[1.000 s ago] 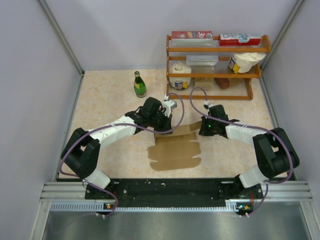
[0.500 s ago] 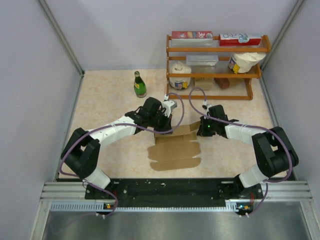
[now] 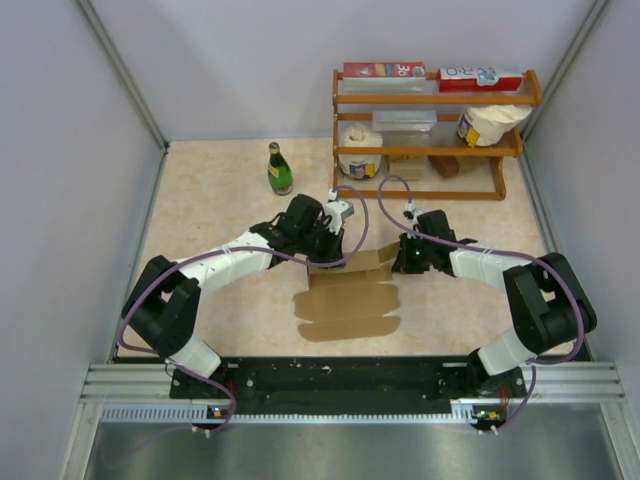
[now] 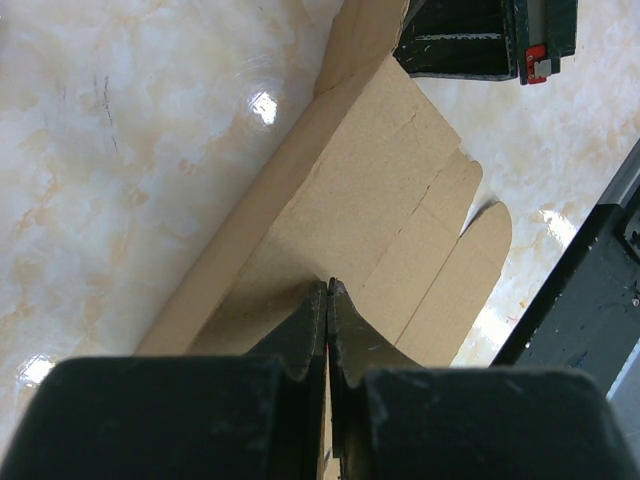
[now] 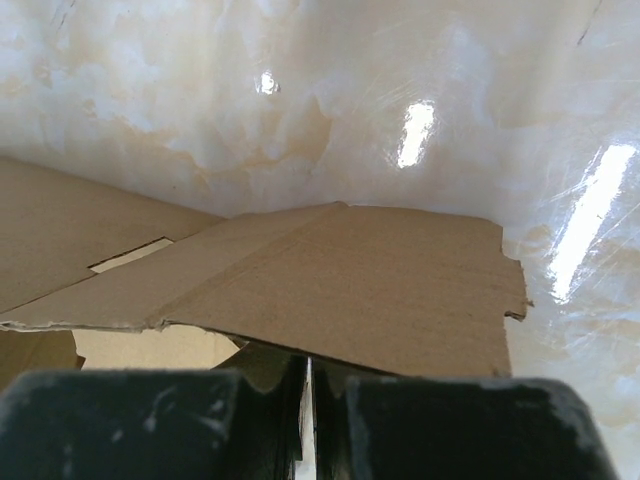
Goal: Fold the paper box
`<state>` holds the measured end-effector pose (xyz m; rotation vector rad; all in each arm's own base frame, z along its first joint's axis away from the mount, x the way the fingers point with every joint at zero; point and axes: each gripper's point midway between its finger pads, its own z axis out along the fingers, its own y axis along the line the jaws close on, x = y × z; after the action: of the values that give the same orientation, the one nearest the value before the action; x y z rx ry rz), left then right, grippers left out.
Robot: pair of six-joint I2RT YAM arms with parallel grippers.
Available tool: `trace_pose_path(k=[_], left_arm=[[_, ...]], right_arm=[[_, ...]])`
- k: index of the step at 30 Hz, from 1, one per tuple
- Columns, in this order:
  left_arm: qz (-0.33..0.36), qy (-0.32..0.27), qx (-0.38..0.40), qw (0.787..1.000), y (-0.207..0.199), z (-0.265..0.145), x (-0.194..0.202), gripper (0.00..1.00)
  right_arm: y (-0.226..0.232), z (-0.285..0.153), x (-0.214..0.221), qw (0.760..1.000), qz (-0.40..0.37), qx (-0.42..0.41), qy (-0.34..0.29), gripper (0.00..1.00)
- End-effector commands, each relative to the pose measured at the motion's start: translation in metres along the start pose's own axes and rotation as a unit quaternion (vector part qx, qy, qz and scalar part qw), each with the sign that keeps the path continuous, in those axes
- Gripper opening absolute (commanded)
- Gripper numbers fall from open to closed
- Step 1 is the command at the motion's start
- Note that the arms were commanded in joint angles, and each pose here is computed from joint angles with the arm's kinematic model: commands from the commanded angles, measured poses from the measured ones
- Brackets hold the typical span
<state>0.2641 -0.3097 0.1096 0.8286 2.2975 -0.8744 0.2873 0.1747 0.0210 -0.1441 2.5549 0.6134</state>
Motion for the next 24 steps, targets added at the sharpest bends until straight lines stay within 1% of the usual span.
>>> trace_pose_path(k=[1, 16, 24], left_arm=[[0.009, -0.02, 0.009, 1.0, -0.006, -0.001, -0.016, 0.0], [0.01, -0.018, 0.01, 1.0, -0.006, -0.001, -0.014, 0.0], [0.009, -0.017, 0.01, 1.0, -0.006, 0.0, -0.013, 0.0]], right_arm=[[0.014, 0.0, -0.004, 0.999, 0.002, -0.032, -0.01, 0.0], [0.036, -0.01, -0.016, 0.997, 0.01, -0.078, -0.025, 0.0], [0.056, -0.01, -0.019, 0.99, 0.006, -0.139, -0.028, 0.0]])
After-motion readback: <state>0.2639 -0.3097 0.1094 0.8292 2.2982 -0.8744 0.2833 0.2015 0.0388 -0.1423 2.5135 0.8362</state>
